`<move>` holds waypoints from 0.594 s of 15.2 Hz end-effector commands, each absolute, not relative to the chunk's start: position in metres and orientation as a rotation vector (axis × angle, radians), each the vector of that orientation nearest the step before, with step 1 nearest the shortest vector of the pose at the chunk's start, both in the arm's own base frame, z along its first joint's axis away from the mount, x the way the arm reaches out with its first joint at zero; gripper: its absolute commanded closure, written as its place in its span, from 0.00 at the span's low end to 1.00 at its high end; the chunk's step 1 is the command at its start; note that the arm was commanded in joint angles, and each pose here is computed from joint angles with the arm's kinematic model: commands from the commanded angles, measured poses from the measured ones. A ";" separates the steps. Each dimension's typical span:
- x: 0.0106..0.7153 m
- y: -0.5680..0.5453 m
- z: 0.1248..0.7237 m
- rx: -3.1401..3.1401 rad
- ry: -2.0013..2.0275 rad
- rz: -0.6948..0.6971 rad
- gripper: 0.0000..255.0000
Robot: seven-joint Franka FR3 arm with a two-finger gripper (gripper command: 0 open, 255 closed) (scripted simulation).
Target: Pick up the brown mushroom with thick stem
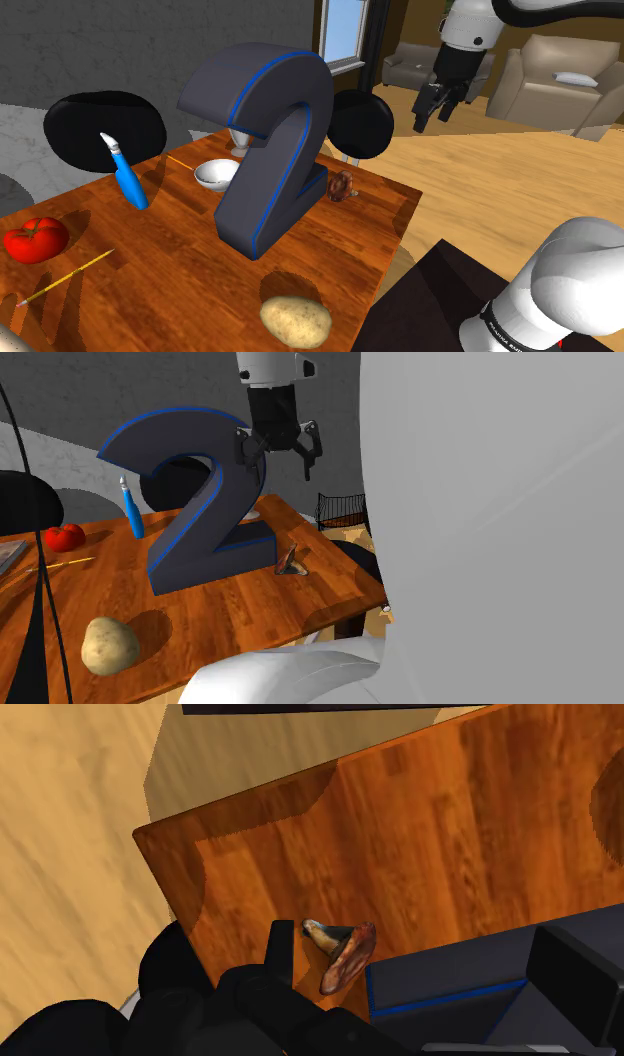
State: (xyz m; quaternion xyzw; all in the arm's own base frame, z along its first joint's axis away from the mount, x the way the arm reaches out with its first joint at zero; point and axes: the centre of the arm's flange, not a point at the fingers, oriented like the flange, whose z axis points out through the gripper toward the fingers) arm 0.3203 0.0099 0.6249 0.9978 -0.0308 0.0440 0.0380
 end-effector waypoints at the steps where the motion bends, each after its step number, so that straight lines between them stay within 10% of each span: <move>1: 0.320 0.010 0.625 3.061 -0.095 0.135 0.00; 9: 0.421 -0.018 0.559 3.160 -0.245 -0.070 0.00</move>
